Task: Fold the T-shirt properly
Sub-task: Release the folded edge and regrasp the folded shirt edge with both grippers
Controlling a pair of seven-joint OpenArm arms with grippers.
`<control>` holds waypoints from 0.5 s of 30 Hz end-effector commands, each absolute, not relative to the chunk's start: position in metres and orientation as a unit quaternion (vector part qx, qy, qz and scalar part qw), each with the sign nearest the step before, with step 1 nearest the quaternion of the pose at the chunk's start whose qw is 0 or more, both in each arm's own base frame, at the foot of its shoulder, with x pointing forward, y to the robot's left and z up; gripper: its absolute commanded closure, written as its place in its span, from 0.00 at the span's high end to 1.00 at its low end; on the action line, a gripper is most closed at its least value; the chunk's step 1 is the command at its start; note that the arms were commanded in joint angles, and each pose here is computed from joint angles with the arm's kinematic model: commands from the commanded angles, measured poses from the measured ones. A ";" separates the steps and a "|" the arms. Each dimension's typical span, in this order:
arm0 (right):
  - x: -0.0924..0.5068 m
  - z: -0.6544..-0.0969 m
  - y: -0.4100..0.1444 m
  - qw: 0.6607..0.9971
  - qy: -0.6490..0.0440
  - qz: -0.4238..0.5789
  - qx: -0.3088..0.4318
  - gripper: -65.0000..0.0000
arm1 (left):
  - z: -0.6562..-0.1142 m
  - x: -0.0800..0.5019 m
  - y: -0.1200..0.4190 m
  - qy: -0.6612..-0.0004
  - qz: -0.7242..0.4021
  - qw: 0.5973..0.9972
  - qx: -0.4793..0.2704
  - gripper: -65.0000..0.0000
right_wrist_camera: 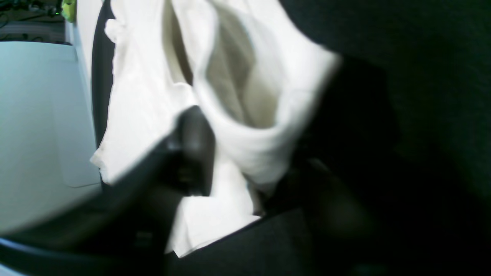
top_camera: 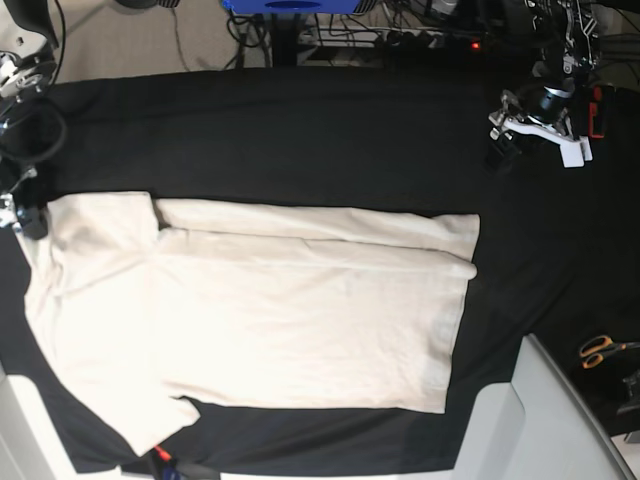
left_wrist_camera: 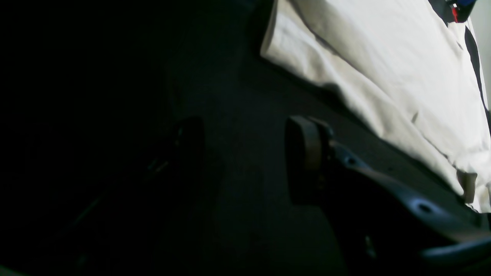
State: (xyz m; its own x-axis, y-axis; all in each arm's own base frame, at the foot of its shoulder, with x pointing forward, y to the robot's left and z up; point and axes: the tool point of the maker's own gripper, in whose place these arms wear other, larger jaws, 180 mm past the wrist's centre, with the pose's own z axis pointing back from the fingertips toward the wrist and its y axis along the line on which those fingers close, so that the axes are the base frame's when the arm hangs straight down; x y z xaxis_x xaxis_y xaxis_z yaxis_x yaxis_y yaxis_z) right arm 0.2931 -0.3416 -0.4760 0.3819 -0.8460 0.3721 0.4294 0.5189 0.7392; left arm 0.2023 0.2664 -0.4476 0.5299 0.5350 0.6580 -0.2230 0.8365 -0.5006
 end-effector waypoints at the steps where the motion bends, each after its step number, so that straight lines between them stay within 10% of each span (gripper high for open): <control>1: 0.303 -0.459 -0.359 0.776 -0.408 -0.400 0.266 0.17 | -0.436 0.209 0.272 -0.451 0.218 0.846 -0.182 0.51; 4: 0.303 -0.460 -0.358 0.776 -0.408 -0.401 0.267 0.00 | -0.436 0.210 0.272 -0.453 0.221 0.844 -0.184 0.51; 15: 0.300 -0.468 -0.346 0.787 -0.392 -0.392 0.271 0.01 | -0.463 0.261 0.249 -0.450 0.290 0.812 -0.232 0.52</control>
State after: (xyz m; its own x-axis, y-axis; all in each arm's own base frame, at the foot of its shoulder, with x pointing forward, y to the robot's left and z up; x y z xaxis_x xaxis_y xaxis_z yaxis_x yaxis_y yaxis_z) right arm 0.2914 -0.3308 -0.4818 0.4177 -0.8327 0.3635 0.4247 0.5326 0.7321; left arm 0.2518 0.2430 -0.4738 0.4500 0.6880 0.5694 -0.2886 0.7154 -0.6364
